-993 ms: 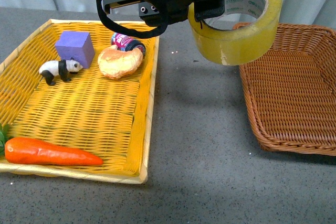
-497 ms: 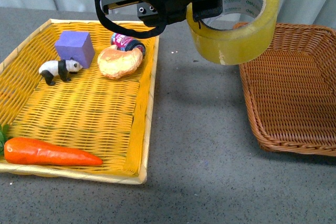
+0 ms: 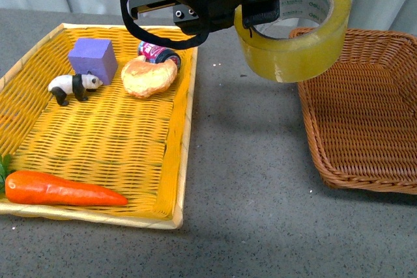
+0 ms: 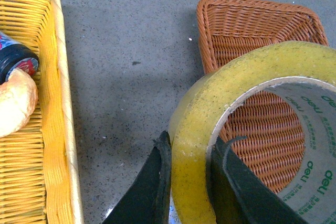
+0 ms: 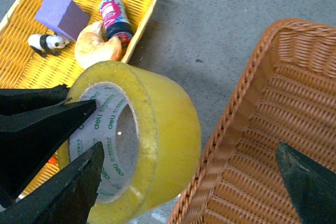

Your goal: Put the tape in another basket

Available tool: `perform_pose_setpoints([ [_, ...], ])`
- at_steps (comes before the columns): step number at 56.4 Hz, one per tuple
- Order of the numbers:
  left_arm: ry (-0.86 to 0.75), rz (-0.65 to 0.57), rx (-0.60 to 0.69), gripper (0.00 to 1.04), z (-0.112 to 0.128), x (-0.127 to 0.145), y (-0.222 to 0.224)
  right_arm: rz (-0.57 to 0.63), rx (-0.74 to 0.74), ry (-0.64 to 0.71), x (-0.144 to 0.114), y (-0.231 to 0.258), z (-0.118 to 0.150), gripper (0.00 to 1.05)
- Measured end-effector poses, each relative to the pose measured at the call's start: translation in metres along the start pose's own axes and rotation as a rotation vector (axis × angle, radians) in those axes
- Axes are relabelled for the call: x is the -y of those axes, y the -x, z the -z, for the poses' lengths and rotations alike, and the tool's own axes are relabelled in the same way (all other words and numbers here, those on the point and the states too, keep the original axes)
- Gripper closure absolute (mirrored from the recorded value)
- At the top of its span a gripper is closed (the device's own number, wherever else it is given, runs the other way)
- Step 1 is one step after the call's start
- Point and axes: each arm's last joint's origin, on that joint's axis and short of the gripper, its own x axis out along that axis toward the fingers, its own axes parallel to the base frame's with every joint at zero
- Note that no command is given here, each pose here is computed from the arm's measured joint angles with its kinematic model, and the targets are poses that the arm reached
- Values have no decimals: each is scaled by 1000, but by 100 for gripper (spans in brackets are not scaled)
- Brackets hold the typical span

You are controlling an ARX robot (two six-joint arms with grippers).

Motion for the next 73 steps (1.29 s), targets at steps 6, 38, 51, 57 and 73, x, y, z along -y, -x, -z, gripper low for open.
perform_pose_setpoints([
  [6, 0, 1, -1, 88, 0, 0, 0, -19, -28, -1, -2, -13, -3, 9],
  [38, 1, 1, -1, 88, 0, 0, 0, -17, -119, -46, 7, -47, 2, 39],
  [51, 13, -7, 9, 88, 0, 2, 1, 2, -126, -52, 5, -48, 0, 73],
  [57, 16, -5, 18, 87, -2, 3, 2, 7, -134, -56, 5, -49, 1, 80],
  [73, 137, -231, 191, 41, -13, 12, 16, -33, -133, -104, 8, -49, 2, 87],
])
